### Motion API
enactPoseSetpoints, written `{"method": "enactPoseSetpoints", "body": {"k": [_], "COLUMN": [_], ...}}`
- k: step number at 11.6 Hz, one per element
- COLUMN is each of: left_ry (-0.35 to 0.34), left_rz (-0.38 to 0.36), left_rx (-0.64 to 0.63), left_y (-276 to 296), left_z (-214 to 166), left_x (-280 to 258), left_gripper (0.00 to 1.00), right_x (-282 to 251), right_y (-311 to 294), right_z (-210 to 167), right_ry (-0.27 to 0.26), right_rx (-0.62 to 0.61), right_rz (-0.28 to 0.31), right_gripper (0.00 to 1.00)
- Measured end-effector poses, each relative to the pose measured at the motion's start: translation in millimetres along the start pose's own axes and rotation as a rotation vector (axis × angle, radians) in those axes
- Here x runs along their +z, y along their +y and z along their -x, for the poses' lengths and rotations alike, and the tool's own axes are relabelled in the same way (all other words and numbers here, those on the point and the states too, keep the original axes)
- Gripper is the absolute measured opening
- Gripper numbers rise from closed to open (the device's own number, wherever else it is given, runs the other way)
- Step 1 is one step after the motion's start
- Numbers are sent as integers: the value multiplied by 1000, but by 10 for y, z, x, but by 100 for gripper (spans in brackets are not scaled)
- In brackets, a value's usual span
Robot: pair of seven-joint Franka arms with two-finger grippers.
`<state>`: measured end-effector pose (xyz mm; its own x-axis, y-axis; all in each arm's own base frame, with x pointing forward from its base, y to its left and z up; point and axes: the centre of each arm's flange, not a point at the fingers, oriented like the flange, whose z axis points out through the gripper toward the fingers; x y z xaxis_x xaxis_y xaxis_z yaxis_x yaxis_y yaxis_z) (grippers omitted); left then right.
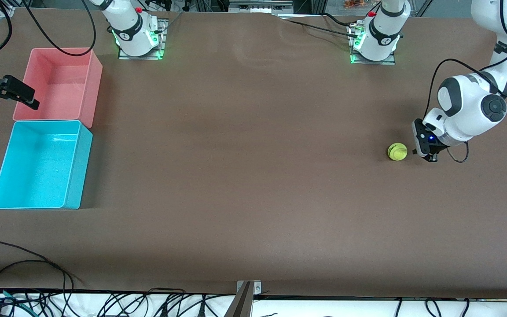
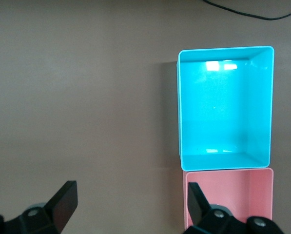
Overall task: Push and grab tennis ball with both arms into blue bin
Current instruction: 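Push the tennis ball with the left gripper toward the bins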
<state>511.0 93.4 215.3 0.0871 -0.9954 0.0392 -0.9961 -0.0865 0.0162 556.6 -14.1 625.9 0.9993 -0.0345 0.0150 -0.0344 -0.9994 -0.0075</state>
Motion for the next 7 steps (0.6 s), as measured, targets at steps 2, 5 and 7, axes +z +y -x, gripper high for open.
{"method": "enactPoseSetpoints", "body": {"k": [2,5,7], "left_ry": [27,28,28], "left_rz": [7,11,11], "left_rx": [8,9,9], "left_y": [23,32,31], "left_z": [16,18,16], "left_x": [171,253,253], "left_gripper": [1,1,1], "right_x": [0,0,0], "right_y": [0,0,0], "right_z": [0,0,0], "right_ry": [0,0,0], "right_rx": [0,0,0], "right_rz": [0,0,0], "right_gripper": [100,100,100]}}
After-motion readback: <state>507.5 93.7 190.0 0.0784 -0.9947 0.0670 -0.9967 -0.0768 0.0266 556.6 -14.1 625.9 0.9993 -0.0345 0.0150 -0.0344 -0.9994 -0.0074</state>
